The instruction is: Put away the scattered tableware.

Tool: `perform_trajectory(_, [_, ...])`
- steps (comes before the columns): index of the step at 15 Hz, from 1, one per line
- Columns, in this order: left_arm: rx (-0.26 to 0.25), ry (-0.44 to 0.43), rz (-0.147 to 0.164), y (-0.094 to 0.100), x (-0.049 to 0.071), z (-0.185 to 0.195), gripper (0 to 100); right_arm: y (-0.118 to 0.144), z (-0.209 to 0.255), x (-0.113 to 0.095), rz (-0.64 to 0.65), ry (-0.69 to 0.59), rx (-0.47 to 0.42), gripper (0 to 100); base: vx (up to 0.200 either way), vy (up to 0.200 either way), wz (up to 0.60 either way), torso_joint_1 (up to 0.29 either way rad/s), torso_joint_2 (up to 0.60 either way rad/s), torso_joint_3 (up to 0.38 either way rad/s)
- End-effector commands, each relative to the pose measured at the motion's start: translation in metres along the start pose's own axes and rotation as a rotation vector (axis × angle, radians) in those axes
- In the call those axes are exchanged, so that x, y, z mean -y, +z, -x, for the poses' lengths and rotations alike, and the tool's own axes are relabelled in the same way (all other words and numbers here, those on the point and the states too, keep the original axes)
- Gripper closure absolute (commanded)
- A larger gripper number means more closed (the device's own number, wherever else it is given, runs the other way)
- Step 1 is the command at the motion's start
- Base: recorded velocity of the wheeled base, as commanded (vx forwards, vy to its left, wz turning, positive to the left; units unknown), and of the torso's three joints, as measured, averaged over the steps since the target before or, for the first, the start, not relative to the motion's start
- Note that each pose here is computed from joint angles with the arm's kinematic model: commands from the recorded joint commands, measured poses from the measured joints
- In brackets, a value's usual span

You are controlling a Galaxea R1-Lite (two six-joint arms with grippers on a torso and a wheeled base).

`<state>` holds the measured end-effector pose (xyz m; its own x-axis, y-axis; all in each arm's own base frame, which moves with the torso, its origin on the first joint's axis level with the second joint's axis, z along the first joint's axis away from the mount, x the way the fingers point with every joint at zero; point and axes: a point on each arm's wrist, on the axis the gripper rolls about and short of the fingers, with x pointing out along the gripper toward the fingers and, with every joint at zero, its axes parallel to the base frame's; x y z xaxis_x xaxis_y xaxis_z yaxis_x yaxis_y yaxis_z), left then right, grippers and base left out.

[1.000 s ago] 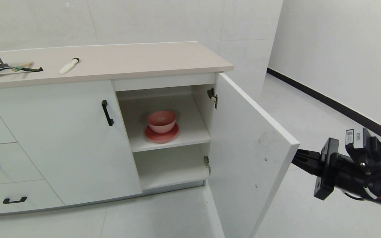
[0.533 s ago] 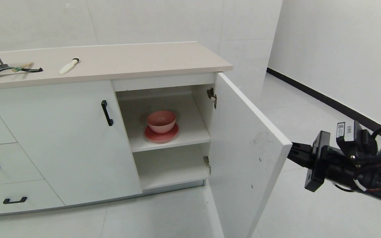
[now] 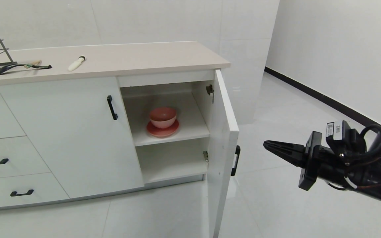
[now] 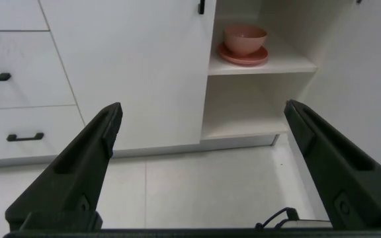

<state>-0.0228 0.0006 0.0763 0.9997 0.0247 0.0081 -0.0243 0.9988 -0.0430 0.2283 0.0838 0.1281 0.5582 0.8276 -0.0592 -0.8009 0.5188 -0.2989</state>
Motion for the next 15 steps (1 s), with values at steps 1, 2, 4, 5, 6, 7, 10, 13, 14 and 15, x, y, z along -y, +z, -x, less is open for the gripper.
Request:
perform_trajectory(1, [0.0,0.0,0.0,0.0,0.0,0.0,0,-0.002,0.002,0.006,0.0,-0.031,-0.009,100,0.0,0.0,0.0,0.0,0.0,0.0])
perform_trajectory(2, [0.0,0.0,0.0,0.0,0.0,0.0,0,-0.003,0.001,0.007,0.0,-0.031,-0.009,100,0.0,0.0,0.0,0.0,0.0,0.0])
perform_trajectory(4, [0.0,0.0,0.0,0.0,0.0,0.0,0,-0.003,-0.006,0.013,0.009,-0.037,-0.001,100,0.0,0.0,0.0,0.0,0.0,0.0])
perform_trajectory(5, [0.0,0.0,0.0,0.0,0.0,0.0,0,-0.005,-0.01,0.016,0.008,-0.037,-0.003,100,0.0,0.0,0.0,0.0,0.0,0.0])
perform_trajectory(6, [0.0,0.0,0.002,0.0,0.0,0.0,0,-0.007,-0.012,0.017,0.006,-0.036,-0.005,100,0.0,0.0,0.0,0.0,0.0,0.0])
perform_trajectory(7, [0.0,0.0,0.002,0.0,0.0,0.0,0,-0.008,-0.013,0.017,0.004,-0.034,-0.007,100,0.0,0.0,0.0,0.0,0.0,0.0])
perform_trajectory(10, [0.0,0.0,0.002,0.0,0.0,0.0,0,-0.008,-0.012,0.016,0.002,-0.03,-0.008,100,0.0,0.0,0.0,0.0,0.0,0.0])
perform_trajectory(13, [0.0,0.0,0.002,0.0,0.0,0.0,0,-0.006,-0.011,0.014,0.011,-0.029,0.001,100,0.0,0.0,0.0,0.0,0.0,0.0])
perform_trajectory(14, [0.0,0.0,0.002,0.0,0.0,0.0,0,-0.004,-0.012,0.013,0.023,-0.027,0.019,100,0.0,0.0,0.0,0.0,0.0,0.0])
perform_trajectory(15, [0.0,0.0,0.002,0.0,0.0,0.0,0,-0.002,-0.014,0.011,0.024,-0.016,0.025,100,0.0,0.0,0.0,0.0,0.0,0.0])
